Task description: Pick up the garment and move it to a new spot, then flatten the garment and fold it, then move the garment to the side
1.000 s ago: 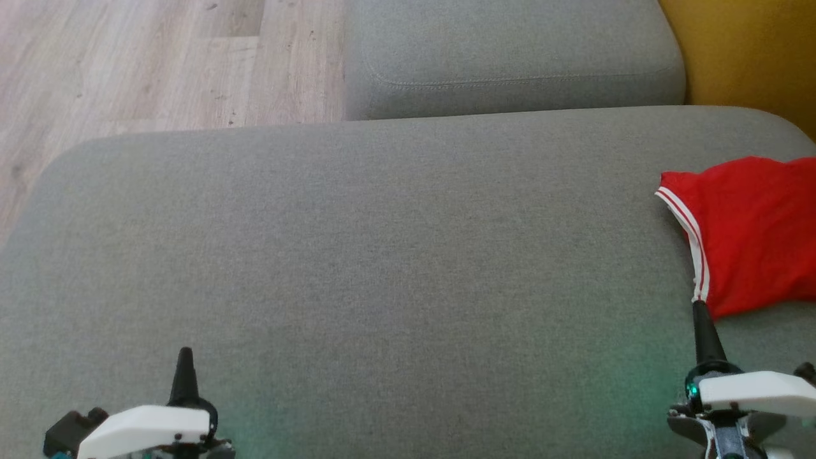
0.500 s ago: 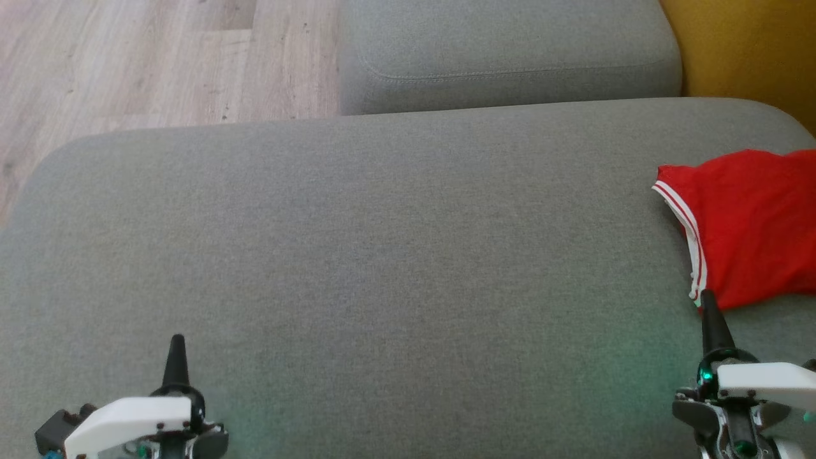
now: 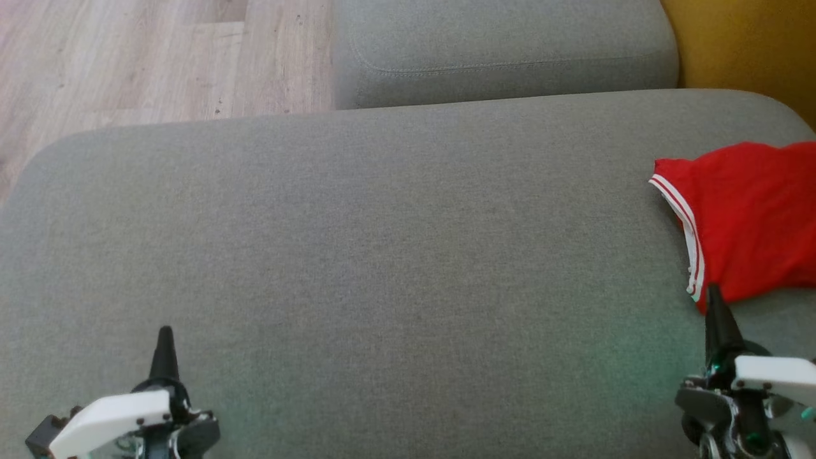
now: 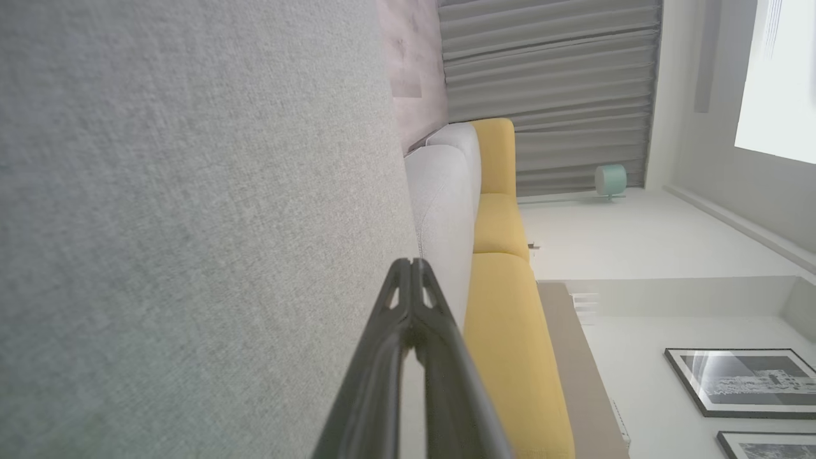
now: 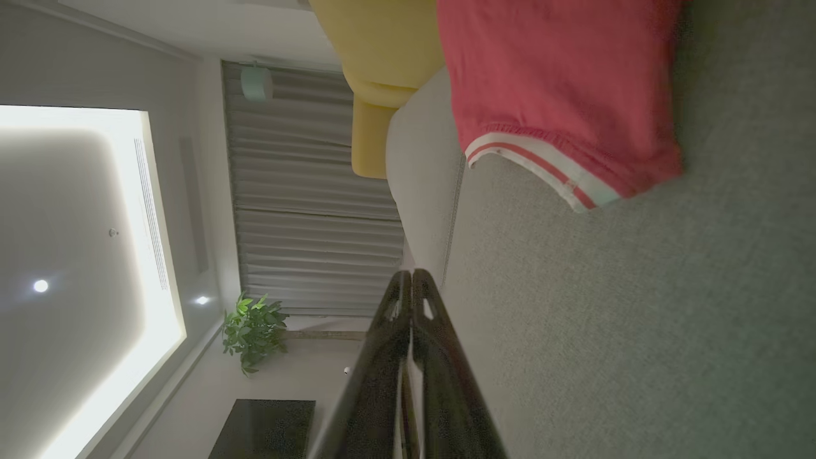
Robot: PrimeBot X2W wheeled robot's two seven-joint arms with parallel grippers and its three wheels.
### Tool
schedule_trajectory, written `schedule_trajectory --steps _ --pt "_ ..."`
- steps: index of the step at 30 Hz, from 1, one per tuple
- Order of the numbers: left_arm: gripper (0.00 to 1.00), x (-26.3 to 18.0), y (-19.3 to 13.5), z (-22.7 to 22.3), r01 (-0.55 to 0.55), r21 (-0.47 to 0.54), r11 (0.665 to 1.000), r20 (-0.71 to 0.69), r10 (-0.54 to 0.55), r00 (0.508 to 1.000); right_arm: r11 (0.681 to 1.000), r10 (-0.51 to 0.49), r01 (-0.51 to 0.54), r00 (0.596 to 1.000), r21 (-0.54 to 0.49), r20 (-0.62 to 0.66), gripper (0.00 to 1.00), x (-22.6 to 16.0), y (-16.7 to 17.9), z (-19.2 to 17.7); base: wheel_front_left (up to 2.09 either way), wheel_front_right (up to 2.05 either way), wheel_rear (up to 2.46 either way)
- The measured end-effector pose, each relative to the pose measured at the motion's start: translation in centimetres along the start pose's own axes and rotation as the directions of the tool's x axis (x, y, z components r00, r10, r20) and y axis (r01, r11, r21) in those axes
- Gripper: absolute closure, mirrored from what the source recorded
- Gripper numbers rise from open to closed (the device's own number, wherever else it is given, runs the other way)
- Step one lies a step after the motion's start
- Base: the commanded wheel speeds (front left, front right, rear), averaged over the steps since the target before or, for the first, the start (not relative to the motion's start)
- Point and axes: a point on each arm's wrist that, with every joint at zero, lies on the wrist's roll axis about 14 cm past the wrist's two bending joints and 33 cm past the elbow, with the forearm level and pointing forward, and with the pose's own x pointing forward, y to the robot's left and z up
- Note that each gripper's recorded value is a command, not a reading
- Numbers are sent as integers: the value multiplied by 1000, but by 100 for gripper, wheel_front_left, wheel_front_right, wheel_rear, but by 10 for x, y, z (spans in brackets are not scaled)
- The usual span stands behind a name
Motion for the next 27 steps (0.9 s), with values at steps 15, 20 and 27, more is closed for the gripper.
schedule_trajectory --steps 15,20,27 --pt "100 9 -15 6 65 -92 994 21 -64 998 993 28 -30 999 116 17 100 6 8 6 0 0 0" --pt "100 9 -15 6 65 -92 994 21 -64 998 993 28 -30 999 116 17 100 6 8 6 0 0 0" --pt "100 9 -15 6 65 -92 994 22 -64 998 993 28 -30 999 116 17 100 6 8 6 0 0 0"
